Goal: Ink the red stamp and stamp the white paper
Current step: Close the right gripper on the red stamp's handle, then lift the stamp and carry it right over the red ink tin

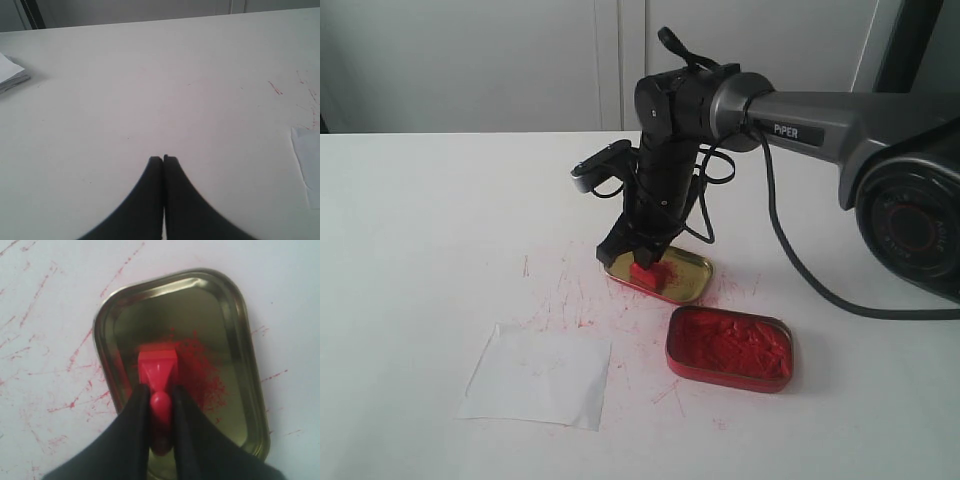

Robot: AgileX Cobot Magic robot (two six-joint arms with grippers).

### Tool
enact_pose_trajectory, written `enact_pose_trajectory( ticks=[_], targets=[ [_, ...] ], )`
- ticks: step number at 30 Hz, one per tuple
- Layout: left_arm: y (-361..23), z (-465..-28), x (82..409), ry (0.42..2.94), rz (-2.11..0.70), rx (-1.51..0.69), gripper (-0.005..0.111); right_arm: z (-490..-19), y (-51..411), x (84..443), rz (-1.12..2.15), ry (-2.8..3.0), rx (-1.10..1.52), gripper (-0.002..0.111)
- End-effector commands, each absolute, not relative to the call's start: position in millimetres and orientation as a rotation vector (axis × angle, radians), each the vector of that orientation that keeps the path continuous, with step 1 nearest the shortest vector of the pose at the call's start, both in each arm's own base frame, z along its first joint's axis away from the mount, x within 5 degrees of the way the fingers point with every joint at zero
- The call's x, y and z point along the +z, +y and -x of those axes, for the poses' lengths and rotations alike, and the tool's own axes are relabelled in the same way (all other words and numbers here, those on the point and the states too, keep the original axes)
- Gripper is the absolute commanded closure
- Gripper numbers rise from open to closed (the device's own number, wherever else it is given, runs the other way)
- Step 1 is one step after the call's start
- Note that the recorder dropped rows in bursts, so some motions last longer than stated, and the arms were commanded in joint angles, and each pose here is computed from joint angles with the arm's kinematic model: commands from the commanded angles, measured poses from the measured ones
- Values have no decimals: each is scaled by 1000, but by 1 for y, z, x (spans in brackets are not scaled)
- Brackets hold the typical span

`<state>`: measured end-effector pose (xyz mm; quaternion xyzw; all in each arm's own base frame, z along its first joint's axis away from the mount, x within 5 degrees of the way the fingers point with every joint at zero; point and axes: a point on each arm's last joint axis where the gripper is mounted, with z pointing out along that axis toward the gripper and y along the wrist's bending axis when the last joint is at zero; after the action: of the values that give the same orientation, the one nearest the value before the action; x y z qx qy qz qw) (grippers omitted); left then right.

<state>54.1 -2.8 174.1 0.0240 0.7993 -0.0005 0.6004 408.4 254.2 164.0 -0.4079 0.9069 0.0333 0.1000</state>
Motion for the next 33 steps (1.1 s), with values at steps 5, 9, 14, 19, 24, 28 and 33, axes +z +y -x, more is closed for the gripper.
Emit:
enact_pose_trajectory(
  ticks=[5, 9, 14, 19, 24, 28, 33],
  targets=[
    [-3, -54, 174, 1848, -58, -2, 107, -409, 254, 175, 1162, 2681, 102, 108],
    [-3, -54, 174, 1848, -58, -2, 107, -407, 254, 186, 1109, 2682, 119, 108],
    [-3, -54, 174, 1848, -58, -2, 107, -404, 252, 202, 1064, 2680, 129, 108],
    [-3, -54, 174, 1848, -58, -2, 107, -395, 246, 218, 1055, 2738, 127, 108],
    [-3, -54, 174, 1848, -58, -2, 107, -385, 241, 231, 1013, 2786, 127, 108],
    [-3, -54, 174, 1848, -58, -2, 107, -374, 233, 237, 974, 2817, 127, 108],
    [-3, -54, 174, 1848, -58, -2, 107, -356, 223, 239, 977, 2836, 119, 108]
  ],
)
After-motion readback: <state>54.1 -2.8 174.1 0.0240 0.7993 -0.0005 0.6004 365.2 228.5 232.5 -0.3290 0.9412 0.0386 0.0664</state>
